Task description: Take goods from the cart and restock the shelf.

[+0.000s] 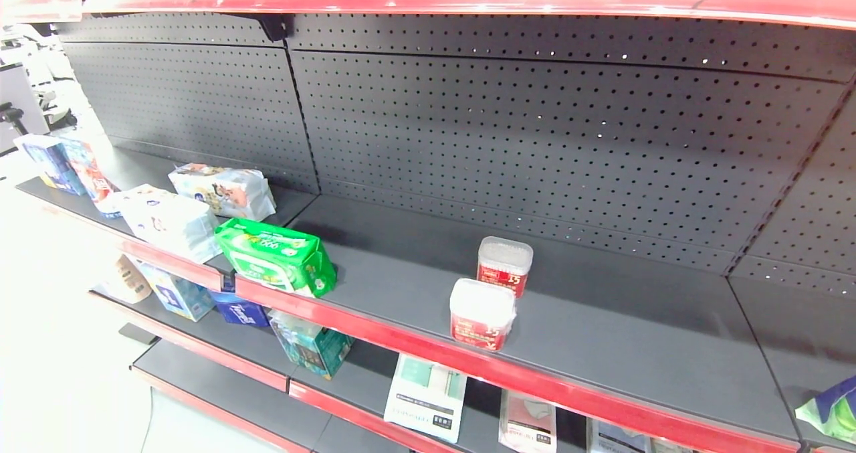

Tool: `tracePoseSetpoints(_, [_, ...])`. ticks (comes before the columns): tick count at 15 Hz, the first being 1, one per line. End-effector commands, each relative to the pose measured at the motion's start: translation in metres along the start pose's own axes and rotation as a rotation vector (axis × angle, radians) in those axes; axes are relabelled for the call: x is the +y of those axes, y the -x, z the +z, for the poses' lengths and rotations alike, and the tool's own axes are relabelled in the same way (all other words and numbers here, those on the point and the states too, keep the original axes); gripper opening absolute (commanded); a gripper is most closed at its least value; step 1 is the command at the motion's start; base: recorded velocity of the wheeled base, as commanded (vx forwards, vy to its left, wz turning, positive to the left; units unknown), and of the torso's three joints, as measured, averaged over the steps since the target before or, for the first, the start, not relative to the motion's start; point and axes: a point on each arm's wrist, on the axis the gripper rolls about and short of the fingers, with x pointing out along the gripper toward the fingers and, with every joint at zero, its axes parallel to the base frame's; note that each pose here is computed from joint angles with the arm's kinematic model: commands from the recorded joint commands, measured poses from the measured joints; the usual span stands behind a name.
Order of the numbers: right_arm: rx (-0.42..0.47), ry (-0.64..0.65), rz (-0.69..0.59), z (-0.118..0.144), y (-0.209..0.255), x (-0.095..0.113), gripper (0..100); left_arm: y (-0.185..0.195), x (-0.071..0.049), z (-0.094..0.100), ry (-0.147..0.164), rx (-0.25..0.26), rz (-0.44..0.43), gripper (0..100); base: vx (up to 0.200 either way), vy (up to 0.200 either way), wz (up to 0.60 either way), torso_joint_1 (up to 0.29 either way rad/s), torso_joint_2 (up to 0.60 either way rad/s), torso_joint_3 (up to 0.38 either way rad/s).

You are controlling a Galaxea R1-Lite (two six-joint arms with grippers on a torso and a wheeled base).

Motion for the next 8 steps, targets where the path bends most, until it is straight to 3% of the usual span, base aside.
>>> tracePoseSetpoints(1, [0.000, 0.000, 0.001, 0.0001, -0.0001, 0.0000, 100, -0.0001, 0.0000, 0.0001, 0.001, 0.001, -0.001, 100, 0.000, 0.000, -0.60, -0.002, 0.00, 0.007])
tracePoseSetpoints(8, [0.005, 0.002, -0.002, -0.0005, -0.0003, 0.0000, 100, -0.0001, 0.0000, 0.0001, 0.001, 0.001, 0.001, 100, 0.000, 0.000, -0.60, 0.006, 0.00, 0.000])
